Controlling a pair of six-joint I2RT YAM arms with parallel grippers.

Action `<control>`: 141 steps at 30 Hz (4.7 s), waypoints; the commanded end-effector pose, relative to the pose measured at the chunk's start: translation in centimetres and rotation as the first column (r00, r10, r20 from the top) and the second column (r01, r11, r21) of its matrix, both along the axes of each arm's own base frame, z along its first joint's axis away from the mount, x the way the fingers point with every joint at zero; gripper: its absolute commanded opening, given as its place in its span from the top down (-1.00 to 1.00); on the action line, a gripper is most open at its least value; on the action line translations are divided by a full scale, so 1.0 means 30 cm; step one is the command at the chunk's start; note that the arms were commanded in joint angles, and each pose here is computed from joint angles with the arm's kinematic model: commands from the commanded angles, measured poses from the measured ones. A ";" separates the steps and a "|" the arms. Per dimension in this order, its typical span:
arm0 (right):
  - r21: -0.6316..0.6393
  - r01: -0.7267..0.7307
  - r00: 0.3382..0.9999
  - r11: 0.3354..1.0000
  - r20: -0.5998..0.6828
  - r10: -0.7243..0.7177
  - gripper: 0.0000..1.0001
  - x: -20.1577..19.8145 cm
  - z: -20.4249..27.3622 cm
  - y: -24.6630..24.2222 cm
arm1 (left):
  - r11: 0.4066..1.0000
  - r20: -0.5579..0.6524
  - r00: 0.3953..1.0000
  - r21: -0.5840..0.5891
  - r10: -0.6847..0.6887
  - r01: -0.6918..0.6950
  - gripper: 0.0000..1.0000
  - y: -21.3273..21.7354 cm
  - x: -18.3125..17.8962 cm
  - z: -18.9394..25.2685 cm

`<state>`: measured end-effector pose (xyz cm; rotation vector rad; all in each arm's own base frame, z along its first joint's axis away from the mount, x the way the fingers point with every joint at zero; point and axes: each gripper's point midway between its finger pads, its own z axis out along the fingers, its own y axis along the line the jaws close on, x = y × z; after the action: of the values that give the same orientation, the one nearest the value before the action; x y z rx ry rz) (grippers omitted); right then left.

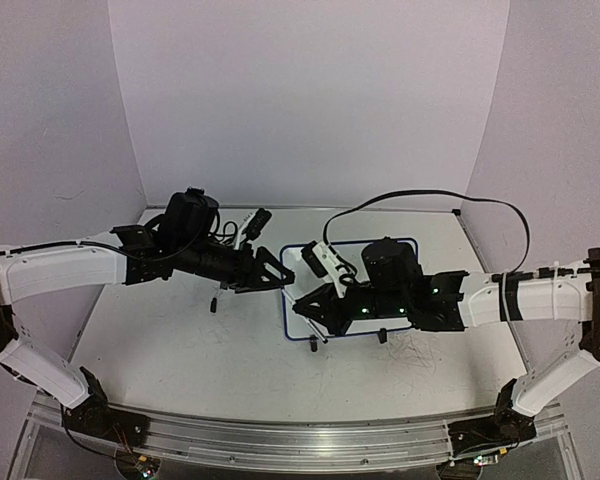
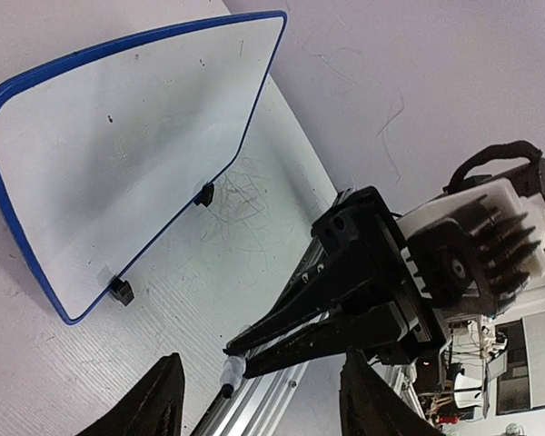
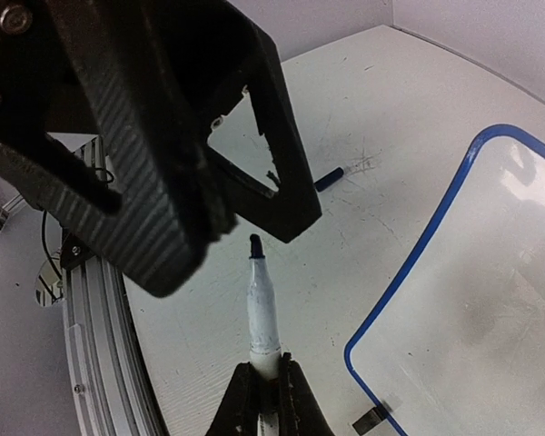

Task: Write a sentence on the whiteboard
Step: Pass from the right arm to the left, then pass from the left arm to the right

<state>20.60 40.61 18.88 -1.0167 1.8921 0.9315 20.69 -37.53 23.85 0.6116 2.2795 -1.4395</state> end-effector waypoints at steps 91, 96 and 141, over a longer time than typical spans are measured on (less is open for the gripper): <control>0.885 0.059 0.938 0.461 -0.207 0.277 0.30 0.063 0.741 -0.176 | 0.833 0.159 0.977 -0.552 0.141 -0.030 1.00 -0.071 0.079 0.544; 0.876 0.051 0.927 0.479 -0.219 0.303 0.50 0.069 0.720 -0.148 | 0.834 0.164 0.977 -0.551 0.139 -0.027 1.00 -0.075 0.082 0.544; 0.503 0.491 0.861 0.712 -0.155 -0.484 1.00 0.215 0.511 -0.500 | 0.885 0.223 0.870 -0.269 0.440 -0.379 -0.99 0.226 0.227 0.318</control>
<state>25.16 29.80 36.51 -0.1809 1.5227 1.4898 26.35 -33.92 34.01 0.2669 1.8007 -1.5034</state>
